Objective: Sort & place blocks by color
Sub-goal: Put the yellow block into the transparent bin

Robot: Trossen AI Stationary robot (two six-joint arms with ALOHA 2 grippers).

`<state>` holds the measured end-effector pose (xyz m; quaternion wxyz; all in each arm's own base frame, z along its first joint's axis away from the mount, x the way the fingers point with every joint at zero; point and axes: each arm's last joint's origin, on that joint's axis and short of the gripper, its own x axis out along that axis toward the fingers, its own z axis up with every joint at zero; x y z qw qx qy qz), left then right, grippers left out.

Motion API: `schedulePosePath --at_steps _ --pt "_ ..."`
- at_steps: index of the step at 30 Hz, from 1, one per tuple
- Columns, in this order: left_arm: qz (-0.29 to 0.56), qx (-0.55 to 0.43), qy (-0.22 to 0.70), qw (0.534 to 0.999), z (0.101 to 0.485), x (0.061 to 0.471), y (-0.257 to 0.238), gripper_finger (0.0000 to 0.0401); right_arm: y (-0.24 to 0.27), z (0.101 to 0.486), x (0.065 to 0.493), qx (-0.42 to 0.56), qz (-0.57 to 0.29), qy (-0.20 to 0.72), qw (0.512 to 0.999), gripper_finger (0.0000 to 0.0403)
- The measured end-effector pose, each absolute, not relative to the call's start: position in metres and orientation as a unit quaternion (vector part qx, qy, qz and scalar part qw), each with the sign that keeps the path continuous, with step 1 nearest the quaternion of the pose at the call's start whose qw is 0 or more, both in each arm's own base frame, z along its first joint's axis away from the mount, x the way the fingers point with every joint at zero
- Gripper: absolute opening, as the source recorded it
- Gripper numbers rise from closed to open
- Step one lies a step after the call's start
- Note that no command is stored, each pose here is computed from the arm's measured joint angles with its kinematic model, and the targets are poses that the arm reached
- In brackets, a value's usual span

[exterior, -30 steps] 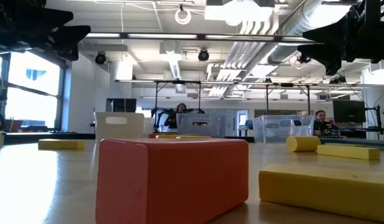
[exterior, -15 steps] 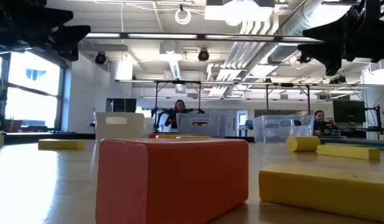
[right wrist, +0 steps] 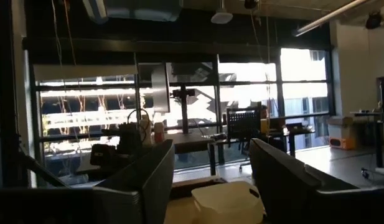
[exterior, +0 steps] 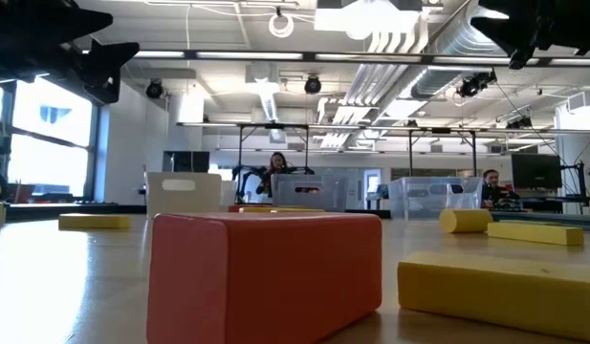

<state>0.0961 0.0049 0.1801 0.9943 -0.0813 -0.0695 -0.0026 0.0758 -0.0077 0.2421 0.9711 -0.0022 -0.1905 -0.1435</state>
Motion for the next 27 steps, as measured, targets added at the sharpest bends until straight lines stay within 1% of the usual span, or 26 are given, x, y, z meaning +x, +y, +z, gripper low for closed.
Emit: schedulePosePath --at_steps 7,11,19,27 --pt "-0.002 -0.081 -0.070 0.994 0.180 0.096 0.005 0.0211 -0.008 0.263 0.066 -0.040 -0.153 -0.211 0.965 0.0195" --pt "-0.002 -0.081 -0.070 0.994 0.180 0.096 0.005 0.0211 -0.008 0.274 0.065 -0.051 -0.153 -0.182 0.970 0.0195" --pt "-0.002 -0.081 -0.070 0.994 0.180 0.096 0.005 0.0211 -0.009 0.289 0.084 -0.060 -0.170 -0.046 0.982 0.0195" --pt "0.023 -0.083 -0.072 0.994 0.180 0.096 0.006 0.0211 -0.010 0.283 0.112 -0.037 -0.178 0.118 0.976 0.0195"
